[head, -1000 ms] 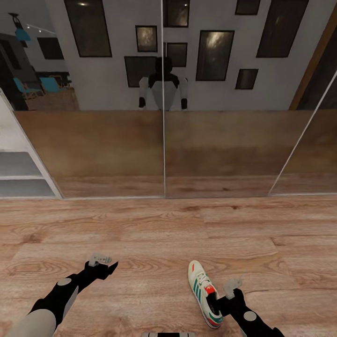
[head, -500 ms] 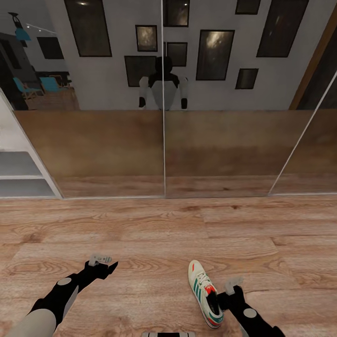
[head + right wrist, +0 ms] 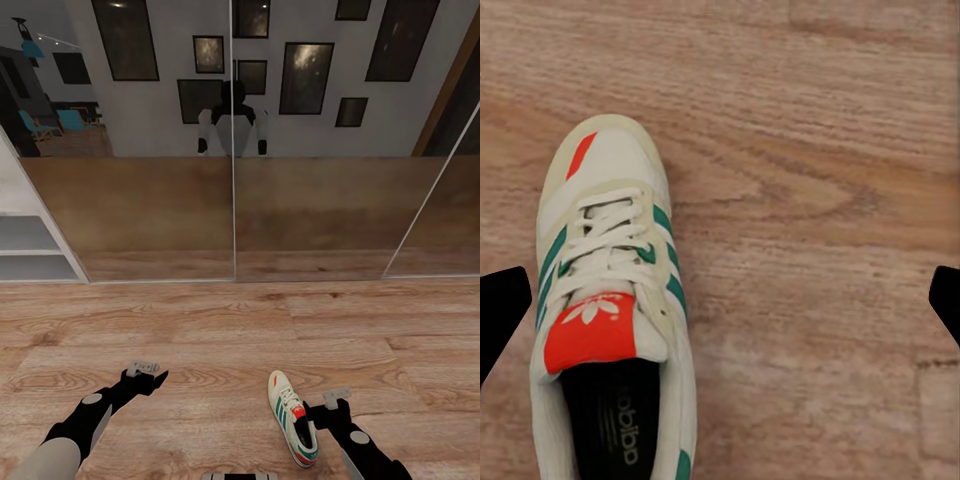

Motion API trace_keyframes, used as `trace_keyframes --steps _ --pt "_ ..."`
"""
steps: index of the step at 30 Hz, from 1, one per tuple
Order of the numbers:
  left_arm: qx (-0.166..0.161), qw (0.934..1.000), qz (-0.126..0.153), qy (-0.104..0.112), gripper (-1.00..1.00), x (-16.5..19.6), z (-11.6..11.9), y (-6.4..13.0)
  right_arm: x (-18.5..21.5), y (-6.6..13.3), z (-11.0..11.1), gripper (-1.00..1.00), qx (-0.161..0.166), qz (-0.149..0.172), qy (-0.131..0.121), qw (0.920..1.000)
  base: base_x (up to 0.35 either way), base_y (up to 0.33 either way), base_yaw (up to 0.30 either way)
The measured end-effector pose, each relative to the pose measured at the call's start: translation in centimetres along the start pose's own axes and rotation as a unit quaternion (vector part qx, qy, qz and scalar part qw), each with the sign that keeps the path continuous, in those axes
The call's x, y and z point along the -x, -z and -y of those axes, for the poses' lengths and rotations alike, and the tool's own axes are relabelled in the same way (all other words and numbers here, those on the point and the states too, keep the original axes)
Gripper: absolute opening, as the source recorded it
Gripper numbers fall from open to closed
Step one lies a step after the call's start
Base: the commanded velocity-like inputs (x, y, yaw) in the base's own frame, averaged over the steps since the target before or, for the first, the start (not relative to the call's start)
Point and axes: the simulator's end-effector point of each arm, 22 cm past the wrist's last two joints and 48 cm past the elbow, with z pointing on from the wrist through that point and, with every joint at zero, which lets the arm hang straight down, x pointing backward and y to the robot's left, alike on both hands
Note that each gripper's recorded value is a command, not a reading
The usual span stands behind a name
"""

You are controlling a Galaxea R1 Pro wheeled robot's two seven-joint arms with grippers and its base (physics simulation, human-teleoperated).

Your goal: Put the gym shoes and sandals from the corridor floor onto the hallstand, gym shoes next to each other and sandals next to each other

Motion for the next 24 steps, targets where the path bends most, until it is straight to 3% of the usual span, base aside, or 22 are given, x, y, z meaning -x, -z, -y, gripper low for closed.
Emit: trace_keyframes --steps 11,24 --pt "-0.002 0.9999 -0.01 0.009 1.0 -1.4 0.2 -0.7 -1.5 -0.5 -0.2 1.0 0.003 -0.014 -0.002 0.9999 0.0 0.0 0.0" --pt "-0.005 0.9988 -0.045 0.019 1.0 -5.5 0.2 -2.0 -5.3 -1.4 -0.6 1.0 0.006 -0.049 -0.006 0.9988 0.0 0.0 0.0"
